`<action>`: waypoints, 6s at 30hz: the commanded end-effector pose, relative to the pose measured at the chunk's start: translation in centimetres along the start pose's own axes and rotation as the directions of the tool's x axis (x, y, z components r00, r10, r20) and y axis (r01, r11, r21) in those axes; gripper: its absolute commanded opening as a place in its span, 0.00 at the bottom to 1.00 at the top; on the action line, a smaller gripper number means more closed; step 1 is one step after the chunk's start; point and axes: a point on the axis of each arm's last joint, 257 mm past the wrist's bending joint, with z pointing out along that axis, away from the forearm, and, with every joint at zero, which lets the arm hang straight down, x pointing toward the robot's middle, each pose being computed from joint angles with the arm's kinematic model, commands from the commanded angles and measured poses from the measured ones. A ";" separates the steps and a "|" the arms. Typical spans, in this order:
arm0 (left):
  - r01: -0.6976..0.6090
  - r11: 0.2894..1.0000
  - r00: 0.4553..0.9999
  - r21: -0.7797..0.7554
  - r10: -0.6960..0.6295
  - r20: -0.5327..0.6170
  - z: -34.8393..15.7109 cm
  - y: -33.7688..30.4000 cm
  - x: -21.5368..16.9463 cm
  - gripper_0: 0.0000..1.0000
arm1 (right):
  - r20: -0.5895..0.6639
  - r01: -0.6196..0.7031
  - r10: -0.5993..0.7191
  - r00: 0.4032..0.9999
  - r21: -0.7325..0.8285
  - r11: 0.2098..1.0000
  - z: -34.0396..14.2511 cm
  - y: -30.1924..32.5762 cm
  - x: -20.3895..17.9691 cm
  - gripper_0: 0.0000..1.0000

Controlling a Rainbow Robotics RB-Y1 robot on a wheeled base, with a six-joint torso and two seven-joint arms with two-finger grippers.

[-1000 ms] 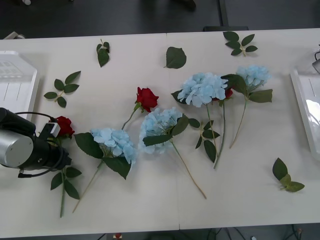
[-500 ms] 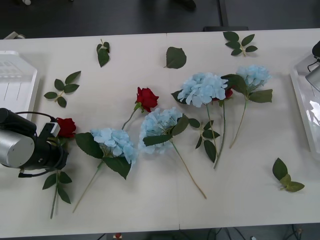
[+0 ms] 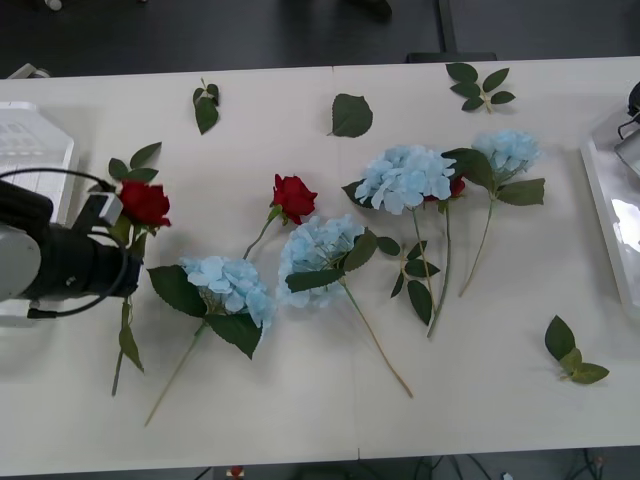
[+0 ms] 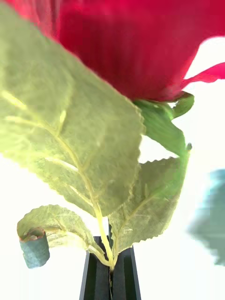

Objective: Place the red flowers into the right box and the blue flowers into the left box. If a person shows an open palm, hand one flower to the person first, then continue sorting.

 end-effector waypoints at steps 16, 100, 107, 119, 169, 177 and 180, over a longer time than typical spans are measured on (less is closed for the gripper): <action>-0.203 0.898 0.719 0.389 -0.133 0.682 -19.9 -12.1 -19.1 0.00 | 0.116 -0.042 0.250 0.961 -0.835 0.549 -17.0 10.5 -7.7 0.97; -0.410 0.646 0.404 0.644 -0.504 0.763 -21.7 -35.0 -25.5 1.00 | 0.419 0.582 0.473 0.775 -0.764 -0.278 -48.6 19.1 -11.8 0.00; -0.405 0.658 0.393 0.634 -0.501 0.771 -21.9 -33.9 -26.0 1.00 | 0.417 0.554 0.453 0.788 -0.802 -0.226 -46.5 18.0 -11.6 0.00; -0.345 0.714 0.697 0.610 -0.240 0.676 -23.6 -26.8 -22.8 1.00 | 0.123 0.152 0.449 0.885 -0.988 -0.028 -32.5 9.7 -8.7 0.00; -0.593 0.795 0.803 0.126 0.596 0.016 -3.3 -8.8 7.8 1.00 | -0.162 -0.465 0.455 0.876 -0.537 0.704 4.9 6.7 18.1 0.00; -0.612 0.785 0.788 0.090 0.616 -0.016 0.1 -8.8 7.3 1.00 | -0.156 -0.429 0.411 0.898 -0.521 0.738 5.2 6.9 18.7 0.06; -0.616 0.785 0.786 0.067 0.618 -0.019 0.8 -8.7 7.1 1.00 | -0.148 -0.424 0.412 0.899 -0.532 0.733 5.0 7.0 18.2 0.58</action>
